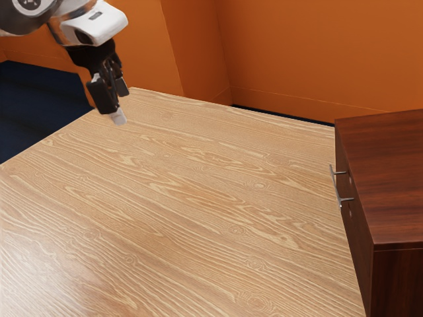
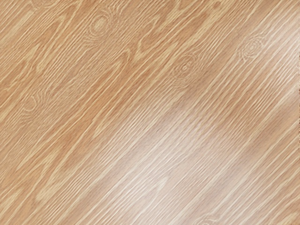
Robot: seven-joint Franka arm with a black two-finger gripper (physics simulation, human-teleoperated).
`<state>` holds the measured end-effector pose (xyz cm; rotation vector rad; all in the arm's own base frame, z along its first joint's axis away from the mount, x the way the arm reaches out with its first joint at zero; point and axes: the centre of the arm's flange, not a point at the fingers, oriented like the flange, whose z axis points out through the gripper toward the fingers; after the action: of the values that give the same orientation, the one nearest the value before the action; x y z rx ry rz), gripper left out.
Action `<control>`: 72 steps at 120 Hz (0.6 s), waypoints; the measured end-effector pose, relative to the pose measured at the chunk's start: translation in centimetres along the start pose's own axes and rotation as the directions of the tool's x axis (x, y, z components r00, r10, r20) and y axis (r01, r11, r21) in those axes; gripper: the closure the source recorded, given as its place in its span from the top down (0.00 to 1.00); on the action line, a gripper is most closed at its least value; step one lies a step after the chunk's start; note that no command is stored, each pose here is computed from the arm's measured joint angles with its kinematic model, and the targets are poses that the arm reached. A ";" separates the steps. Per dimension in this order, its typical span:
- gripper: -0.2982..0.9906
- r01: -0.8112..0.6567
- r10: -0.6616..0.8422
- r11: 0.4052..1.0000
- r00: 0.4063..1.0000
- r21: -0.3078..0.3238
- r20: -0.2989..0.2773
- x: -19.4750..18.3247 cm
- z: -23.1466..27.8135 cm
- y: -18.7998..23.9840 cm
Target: Pull the drawer handle with one arm to open the drawer
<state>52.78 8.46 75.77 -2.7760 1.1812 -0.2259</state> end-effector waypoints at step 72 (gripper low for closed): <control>0.77 -0.399 0.405 0.907 0.914 -0.133 0.020 7.2 5.2 8.8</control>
<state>52.38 -2.56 69.89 -2.5368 1.7724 -0.0453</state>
